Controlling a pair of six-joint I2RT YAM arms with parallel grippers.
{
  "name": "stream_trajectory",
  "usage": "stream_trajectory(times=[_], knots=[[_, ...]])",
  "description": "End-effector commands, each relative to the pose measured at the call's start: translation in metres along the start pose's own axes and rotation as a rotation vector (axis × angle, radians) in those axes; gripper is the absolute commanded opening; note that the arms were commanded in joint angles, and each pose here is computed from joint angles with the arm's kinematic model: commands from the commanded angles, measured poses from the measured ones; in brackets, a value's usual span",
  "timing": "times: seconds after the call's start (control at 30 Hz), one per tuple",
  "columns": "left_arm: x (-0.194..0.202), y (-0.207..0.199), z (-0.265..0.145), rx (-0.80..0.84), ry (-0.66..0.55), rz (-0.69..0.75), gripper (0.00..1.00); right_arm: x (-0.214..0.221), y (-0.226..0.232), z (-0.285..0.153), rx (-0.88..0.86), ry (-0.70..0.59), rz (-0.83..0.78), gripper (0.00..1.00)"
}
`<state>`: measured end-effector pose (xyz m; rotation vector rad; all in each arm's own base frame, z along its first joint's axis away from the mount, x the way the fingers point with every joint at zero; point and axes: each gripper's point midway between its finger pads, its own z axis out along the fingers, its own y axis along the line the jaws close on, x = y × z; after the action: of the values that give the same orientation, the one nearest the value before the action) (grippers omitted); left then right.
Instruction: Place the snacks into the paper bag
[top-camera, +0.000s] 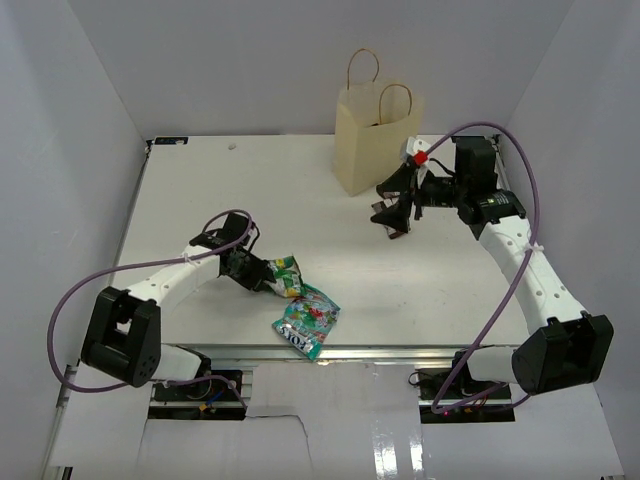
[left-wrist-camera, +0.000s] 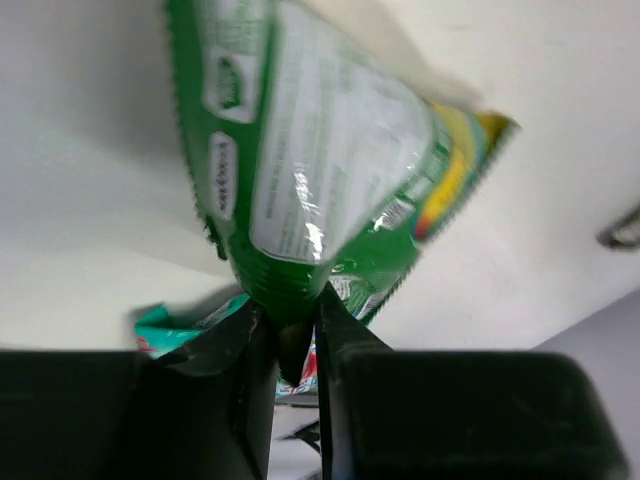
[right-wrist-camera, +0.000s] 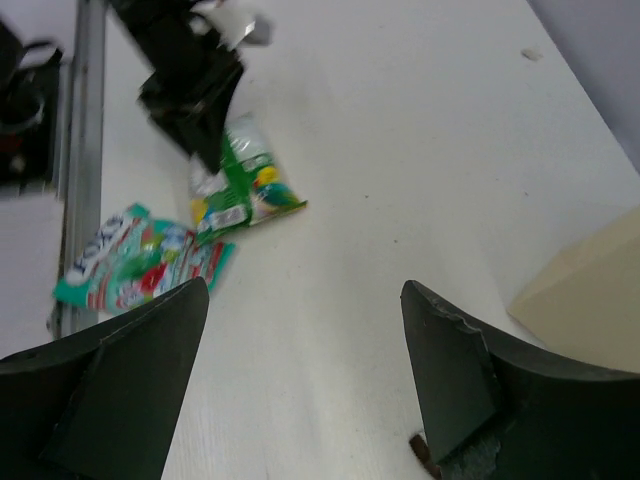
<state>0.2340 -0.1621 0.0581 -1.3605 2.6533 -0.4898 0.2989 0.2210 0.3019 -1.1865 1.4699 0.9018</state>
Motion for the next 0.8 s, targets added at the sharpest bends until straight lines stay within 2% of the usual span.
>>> stream_trajectory(times=[0.0,0.07,0.1,0.17,0.2,0.23,0.3,0.37,0.4,0.47,0.5,0.53,0.57,0.6,0.63,0.67,0.7,0.73,0.77], knots=[[-0.023,-0.099,-0.067,0.462,-0.203,0.350,0.19,0.006,0.061,-0.011,-0.289,-0.070,-0.216,0.83],[-0.018,-0.134,-0.099,0.657,-0.253,0.502,0.14,0.015,0.078,-0.016,-0.342,-0.082,-0.278,0.81],[-0.017,-0.160,-0.122,0.769,-0.297,0.589,0.13,0.024,0.088,-0.019,-0.362,-0.064,-0.253,0.81],[-0.019,-0.187,-0.140,0.842,-0.327,0.659,0.11,0.038,0.089,-0.020,-0.356,-0.029,-0.262,0.79],[-0.019,-0.218,-0.171,0.941,-0.368,0.695,0.11,0.042,0.089,-0.021,-0.352,-0.016,-0.257,0.79],[-0.014,-0.232,-0.162,0.963,-0.328,0.750,0.07,0.046,0.090,-0.021,-0.349,-0.004,-0.255,0.77],[-0.013,-0.273,-0.198,1.079,-0.360,0.793,0.03,0.054,0.093,-0.023,-0.344,0.016,-0.251,0.77],[-0.018,-0.304,-0.195,1.115,-0.368,0.807,0.01,0.058,0.097,-0.025,-0.340,0.026,-0.238,0.74],[-0.019,-0.327,-0.226,1.196,-0.416,0.819,0.01,0.059,0.098,-0.026,-0.339,0.028,-0.234,0.74],[-0.024,-0.351,-0.226,1.233,-0.432,0.809,0.00,0.062,0.100,-0.029,-0.328,0.037,-0.231,0.72],[-0.024,-0.367,-0.256,1.317,-0.475,0.809,0.00,0.066,0.101,-0.030,-0.326,0.043,-0.212,0.72],[-0.025,-0.377,-0.265,1.345,-0.486,0.804,0.00,0.068,0.102,-0.031,-0.323,0.047,-0.208,0.71],[-0.028,-0.390,-0.251,1.341,-0.467,0.796,0.00,0.069,0.104,-0.033,-0.318,0.050,-0.202,0.71],[-0.029,-0.399,-0.256,1.364,-0.471,0.793,0.00,0.073,0.105,-0.033,-0.317,0.055,-0.187,0.71],[-0.028,-0.413,-0.286,1.434,-0.500,0.796,0.00,0.074,0.106,-0.034,-0.315,0.055,-0.180,0.70],[-0.027,-0.421,-0.288,1.456,-0.483,0.782,0.00,0.076,0.107,-0.035,-0.312,0.055,-0.176,0.70],[-0.030,-0.434,-0.267,1.448,-0.456,0.777,0.00,0.079,0.109,-0.035,-0.315,0.057,-0.163,0.70],[-0.031,-0.442,-0.267,1.463,-0.453,0.768,0.00,0.080,0.110,-0.036,-0.315,0.056,-0.156,0.70],[-0.028,-0.451,-0.290,1.520,-0.472,0.768,0.00,0.080,0.110,-0.036,-0.314,0.052,-0.151,0.69]])
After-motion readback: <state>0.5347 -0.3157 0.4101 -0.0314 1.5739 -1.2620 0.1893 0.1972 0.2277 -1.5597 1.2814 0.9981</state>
